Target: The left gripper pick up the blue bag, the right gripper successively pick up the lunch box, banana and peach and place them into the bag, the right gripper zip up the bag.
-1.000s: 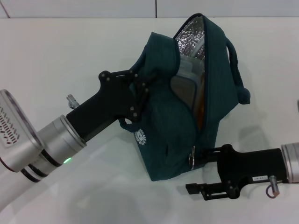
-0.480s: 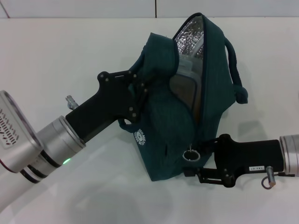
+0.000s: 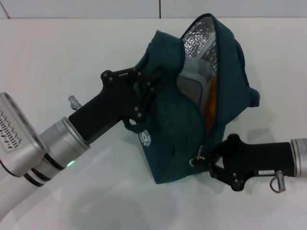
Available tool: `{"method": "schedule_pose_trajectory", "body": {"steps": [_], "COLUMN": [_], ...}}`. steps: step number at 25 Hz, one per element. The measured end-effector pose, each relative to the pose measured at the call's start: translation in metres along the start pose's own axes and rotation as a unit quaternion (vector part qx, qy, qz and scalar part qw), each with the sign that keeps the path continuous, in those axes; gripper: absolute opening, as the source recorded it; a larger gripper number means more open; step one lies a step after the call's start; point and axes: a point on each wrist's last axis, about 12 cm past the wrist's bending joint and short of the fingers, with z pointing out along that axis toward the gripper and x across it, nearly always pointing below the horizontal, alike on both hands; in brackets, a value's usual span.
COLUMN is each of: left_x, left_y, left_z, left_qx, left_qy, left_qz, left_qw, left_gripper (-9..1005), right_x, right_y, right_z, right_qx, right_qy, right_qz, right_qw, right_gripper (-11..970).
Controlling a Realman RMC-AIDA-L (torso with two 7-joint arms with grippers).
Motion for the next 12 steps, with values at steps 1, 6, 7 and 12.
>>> {"method": "schedule_pose_trajectory", "body": {"steps": [1, 6, 7, 12], "left_x": [-0.0005, 0.0021, 0.0030, 0.0030], "left_y": [0.0003, 0.0041, 0.0042, 0.0017], "left_z": [0.0008, 0.0028, 0.0033, 0.0030], "left_qx": [-0.004, -0.023, -0.028, -0.045], "left_qy": [-0.003, 0.008, 0.011, 0.005], "left_qz": [-0.001, 0.003, 0.002, -0.019], "left_qw": [1.000, 1.000, 1.000, 0.999], "left_gripper": [51, 131, 152, 290], "right_x": [-0.0010, -0.0070, -0.0077, -0.0100], "right_y": [-0.0003, -0.0005, 0.0001, -0.0003], "right_z": [-0.0002, -0.0012, -0.0014, -0.0008], "right_qx": [0.003, 0.009, 0.007, 0.007], "right_qy": [-0.005, -0.034, -0.037, -0.043], "right_qz": [-0.006, -0.044, -0.049, -0.056], "right_qw": [1.000, 0.998, 0.998, 0.997], "right_gripper": [113, 16, 16, 16]}}
